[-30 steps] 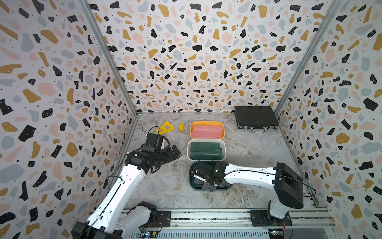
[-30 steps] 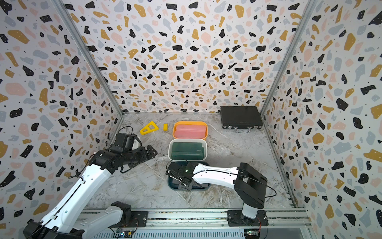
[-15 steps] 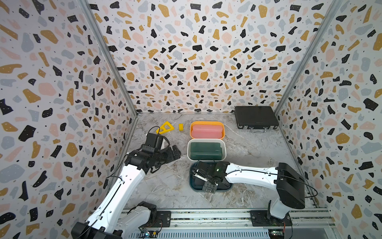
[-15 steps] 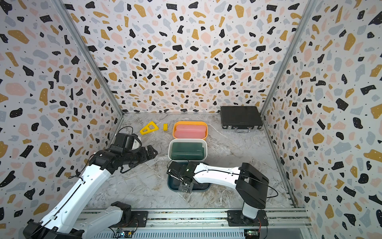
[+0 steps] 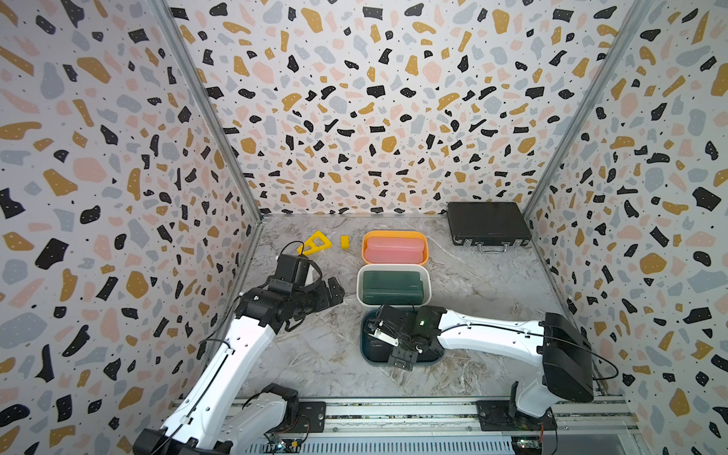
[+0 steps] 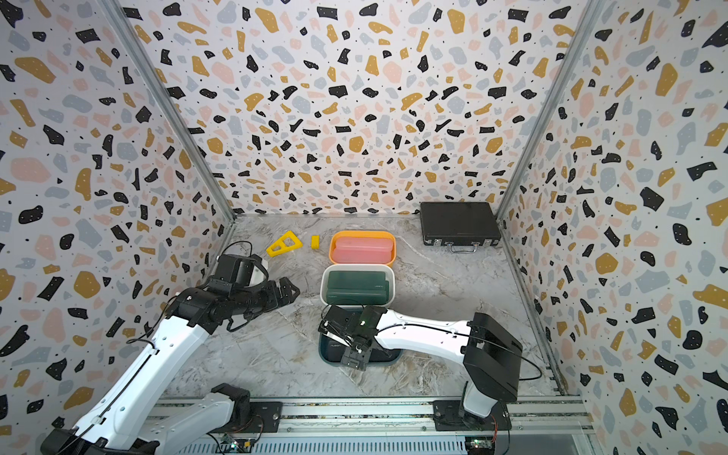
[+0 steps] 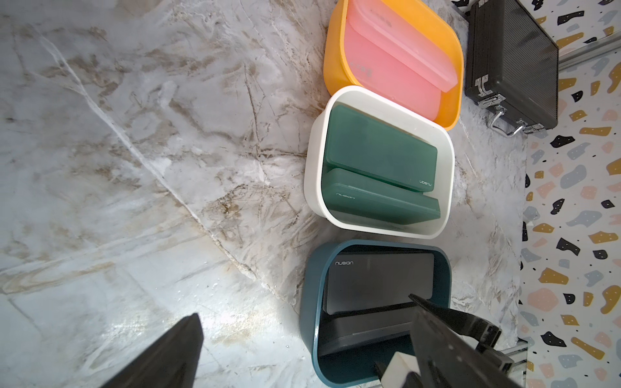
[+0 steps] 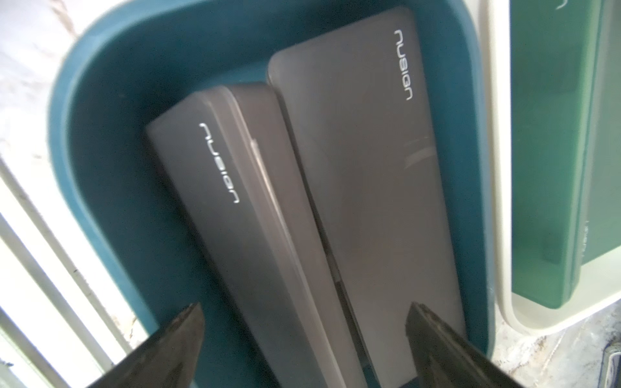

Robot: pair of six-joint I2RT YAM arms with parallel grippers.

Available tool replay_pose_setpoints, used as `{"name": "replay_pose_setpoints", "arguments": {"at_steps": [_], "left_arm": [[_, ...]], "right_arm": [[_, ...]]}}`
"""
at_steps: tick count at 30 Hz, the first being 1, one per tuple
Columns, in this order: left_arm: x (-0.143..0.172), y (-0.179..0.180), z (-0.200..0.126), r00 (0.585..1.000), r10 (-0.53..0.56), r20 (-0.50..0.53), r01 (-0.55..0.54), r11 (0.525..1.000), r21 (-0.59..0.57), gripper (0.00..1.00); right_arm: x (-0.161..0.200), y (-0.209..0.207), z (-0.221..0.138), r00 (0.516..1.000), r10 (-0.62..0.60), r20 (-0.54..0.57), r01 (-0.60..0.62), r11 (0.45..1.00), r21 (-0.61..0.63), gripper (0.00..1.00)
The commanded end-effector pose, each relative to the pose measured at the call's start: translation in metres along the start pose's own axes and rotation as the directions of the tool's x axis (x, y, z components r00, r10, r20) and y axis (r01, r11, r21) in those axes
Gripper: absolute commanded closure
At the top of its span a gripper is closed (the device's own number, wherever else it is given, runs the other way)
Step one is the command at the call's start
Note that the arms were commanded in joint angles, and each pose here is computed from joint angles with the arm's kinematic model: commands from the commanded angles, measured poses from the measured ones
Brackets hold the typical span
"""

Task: Place the pencil cases by color into the storage box
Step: Place the pencil case at the storage box.

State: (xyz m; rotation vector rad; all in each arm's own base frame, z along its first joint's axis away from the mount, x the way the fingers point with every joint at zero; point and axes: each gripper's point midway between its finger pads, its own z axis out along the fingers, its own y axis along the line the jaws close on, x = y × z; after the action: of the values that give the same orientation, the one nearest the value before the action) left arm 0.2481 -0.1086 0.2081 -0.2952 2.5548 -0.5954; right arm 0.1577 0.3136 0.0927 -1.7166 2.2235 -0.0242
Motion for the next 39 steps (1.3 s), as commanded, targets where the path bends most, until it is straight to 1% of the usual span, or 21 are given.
{"name": "replay_pose_setpoints", "arguments": {"at_steps": [1,6,16,24,32,39], "left_arm": [[-0.004,0.0,-0.003,0.999,0.027,0.026,-0.027,1.0,0.004,0.0],[-0.005,-0.002,-0.004,0.999,0.04,0.035,-0.04,0.999,0.012,0.0],[-0.008,-0.004,-0.003,0.998,0.052,0.038,-0.053,0.998,0.019,0.0],[-0.009,-0.006,-0.007,0.996,0.069,0.058,-0.071,0.997,0.03,0.0],[-0.011,-0.009,-0.011,0.992,0.084,0.092,-0.089,0.995,0.053,0.0],[-0.011,-0.009,-0.018,0.987,0.1,0.127,-0.107,0.993,0.055,0.0]], "right_arm": [[0.001,0.003,-0.016,1.0,0.01,0.019,-0.01,1.0,-0.021,0.0],[0.001,0.006,-0.018,1.0,0.009,0.023,-0.008,0.999,-0.042,0.0],[0.011,0.015,-0.017,1.0,-0.008,-0.022,0.006,0.996,-0.091,0.0],[0.015,0.017,-0.019,0.999,-0.005,-0.042,0.001,0.995,-0.099,0.0],[0.015,0.014,-0.023,0.999,0.035,-0.036,-0.038,0.996,-0.085,0.0],[0.019,0.006,-0.032,0.994,0.103,-0.021,-0.103,0.994,-0.046,0.0]]}}
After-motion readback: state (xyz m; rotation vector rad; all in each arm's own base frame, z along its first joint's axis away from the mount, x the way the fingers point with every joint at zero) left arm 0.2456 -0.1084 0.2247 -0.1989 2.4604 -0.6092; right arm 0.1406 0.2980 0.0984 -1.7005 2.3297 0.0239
